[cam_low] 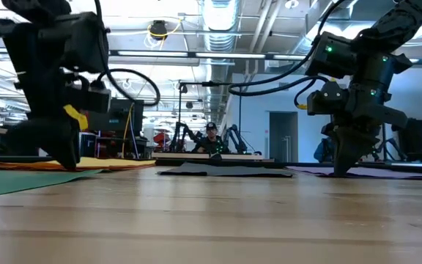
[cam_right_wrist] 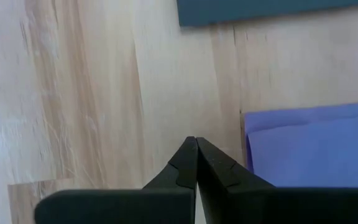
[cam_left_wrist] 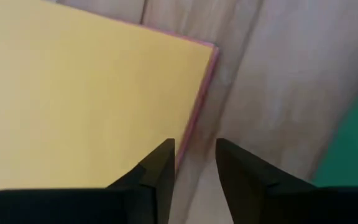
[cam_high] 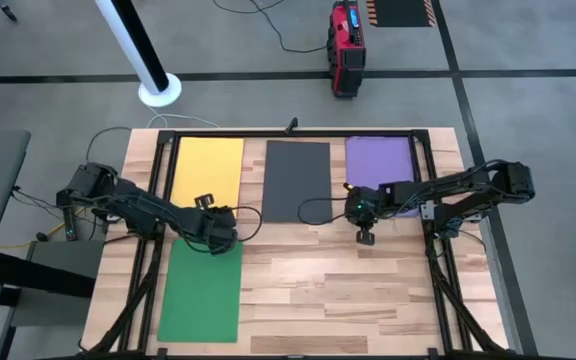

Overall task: Organize paper
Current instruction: Move the yellow paper to the bottom right of the table

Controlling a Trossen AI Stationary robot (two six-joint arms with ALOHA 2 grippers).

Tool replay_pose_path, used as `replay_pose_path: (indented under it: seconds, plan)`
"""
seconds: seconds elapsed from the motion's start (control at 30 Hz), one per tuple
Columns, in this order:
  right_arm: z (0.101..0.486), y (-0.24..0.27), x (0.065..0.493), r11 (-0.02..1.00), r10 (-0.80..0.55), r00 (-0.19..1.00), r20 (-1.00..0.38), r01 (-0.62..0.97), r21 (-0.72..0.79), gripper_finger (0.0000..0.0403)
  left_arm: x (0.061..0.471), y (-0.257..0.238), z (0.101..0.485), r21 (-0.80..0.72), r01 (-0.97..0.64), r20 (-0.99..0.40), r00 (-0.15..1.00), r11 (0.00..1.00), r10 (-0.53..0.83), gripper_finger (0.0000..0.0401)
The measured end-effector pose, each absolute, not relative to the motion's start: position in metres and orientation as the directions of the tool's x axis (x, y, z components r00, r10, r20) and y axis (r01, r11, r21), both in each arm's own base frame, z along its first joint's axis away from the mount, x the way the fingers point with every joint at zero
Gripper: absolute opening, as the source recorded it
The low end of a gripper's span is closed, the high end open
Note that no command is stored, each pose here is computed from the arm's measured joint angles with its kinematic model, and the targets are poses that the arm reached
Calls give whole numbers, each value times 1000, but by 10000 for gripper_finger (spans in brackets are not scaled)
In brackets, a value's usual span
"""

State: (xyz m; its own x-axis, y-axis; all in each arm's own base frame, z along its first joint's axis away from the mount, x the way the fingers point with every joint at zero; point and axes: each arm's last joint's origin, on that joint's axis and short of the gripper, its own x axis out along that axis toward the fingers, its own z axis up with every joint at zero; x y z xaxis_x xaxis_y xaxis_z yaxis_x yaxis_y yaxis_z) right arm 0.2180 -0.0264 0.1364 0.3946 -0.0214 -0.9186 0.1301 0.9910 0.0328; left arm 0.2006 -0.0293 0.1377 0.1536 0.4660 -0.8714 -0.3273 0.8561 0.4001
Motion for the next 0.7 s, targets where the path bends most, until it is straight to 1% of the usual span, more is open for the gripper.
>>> replay_pose_path:
  seconds: [0.17, 0.5, 0.6, 0.7]
  plan:
    - [137, -26, 218, 991, -22, 395, -918, 131, 32, 0, 205, -28, 131, 452, -330, -842, 150, 829, 519, 115]
    - [137, -27, 218, 991, -29, 393, -919, 133, 26, 0, 215, -19, 130, 429, -321, -843, 196, 845, 502, 103]
    - [137, -27, 218, 991, -28, 394, -919, 133, 27, 0, 221, -20, 136, 408, -315, -839, 242, 857, 488, 88]
    - [137, -25, 218, 992, -24, 397, -918, 124, 28, 0, 228, -22, 151, 383, -306, -830, 301, 872, 470, 56]
